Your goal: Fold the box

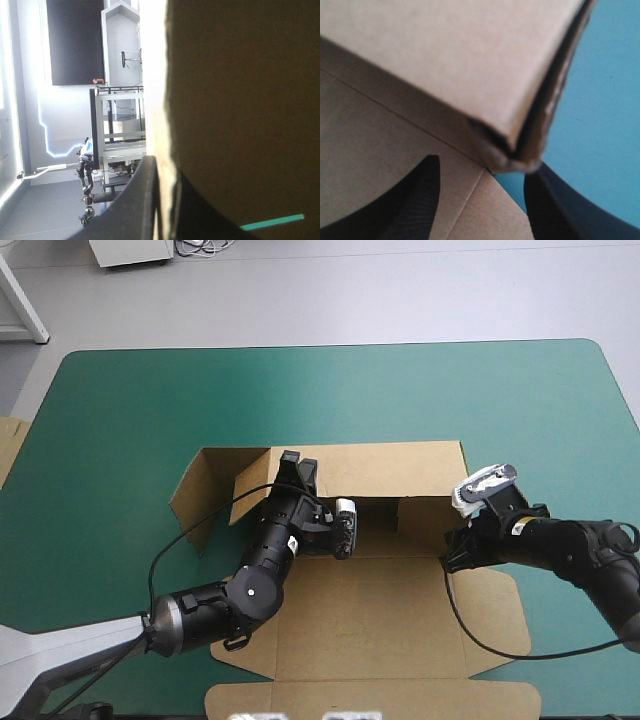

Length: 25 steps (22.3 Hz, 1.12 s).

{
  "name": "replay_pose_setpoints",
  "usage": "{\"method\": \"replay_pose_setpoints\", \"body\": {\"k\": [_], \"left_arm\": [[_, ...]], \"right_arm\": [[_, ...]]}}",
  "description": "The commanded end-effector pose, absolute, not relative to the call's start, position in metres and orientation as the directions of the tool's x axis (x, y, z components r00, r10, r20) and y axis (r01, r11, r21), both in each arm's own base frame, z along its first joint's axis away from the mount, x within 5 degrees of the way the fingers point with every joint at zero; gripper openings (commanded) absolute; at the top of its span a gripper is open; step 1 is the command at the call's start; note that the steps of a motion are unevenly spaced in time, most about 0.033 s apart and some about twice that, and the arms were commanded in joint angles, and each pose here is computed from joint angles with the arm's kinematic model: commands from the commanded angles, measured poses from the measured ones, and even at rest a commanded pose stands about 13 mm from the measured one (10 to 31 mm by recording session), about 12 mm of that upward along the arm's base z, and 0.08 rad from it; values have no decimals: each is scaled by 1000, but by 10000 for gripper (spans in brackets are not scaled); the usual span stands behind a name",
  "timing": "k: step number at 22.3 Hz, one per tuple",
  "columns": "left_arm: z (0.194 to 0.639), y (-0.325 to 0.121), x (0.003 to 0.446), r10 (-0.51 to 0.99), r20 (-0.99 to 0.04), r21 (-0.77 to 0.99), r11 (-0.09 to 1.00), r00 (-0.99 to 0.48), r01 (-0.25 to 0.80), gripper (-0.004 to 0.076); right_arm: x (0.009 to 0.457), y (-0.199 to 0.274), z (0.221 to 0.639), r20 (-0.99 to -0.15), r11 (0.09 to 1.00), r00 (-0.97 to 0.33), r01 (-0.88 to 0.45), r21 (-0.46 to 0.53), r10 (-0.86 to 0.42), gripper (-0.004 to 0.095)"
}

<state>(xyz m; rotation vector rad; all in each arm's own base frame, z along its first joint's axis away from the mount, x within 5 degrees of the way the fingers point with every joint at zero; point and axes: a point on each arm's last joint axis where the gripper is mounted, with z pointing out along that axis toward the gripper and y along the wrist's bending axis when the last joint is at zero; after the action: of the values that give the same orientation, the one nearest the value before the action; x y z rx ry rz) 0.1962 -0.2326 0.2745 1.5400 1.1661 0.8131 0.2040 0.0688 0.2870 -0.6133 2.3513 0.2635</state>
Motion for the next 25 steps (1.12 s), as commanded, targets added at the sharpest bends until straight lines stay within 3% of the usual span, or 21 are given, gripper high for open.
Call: {"method": "replay_pose_setpoints", "body": {"k": [1,11,17,19,21,23,25], "left_arm": [[281,-233,192,938,-104,955,2,331,296,-10],[281,-233,192,937,-104,955,1,333,297,-10],[281,-234,192,935,-105,954,-1,340,300,-10],[281,-234,192,934,-106,954,-2,341,300,-10],[281,-234,192,933,-106,953,-2,343,301,-10],[281,-234,192,933,-106,953,-2,343,301,-10],[281,-234,192,933,-106,953,-2,343,301,-10]], "right_arm": [[199,66,294,-752,887,-584,-462,0,-305,494],[206,66,292,-828,901,-498,-433,-20,-258,494],[226,73,271,-799,905,-557,-425,38,-228,488],[230,74,267,-800,906,-563,-418,60,-208,405],[231,75,266,-797,902,-560,-430,44,-228,196],[231,75,266,-797,898,-553,-439,32,-242,50],[231,75,266,-799,899,-551,-437,30,-241,-18]]}}
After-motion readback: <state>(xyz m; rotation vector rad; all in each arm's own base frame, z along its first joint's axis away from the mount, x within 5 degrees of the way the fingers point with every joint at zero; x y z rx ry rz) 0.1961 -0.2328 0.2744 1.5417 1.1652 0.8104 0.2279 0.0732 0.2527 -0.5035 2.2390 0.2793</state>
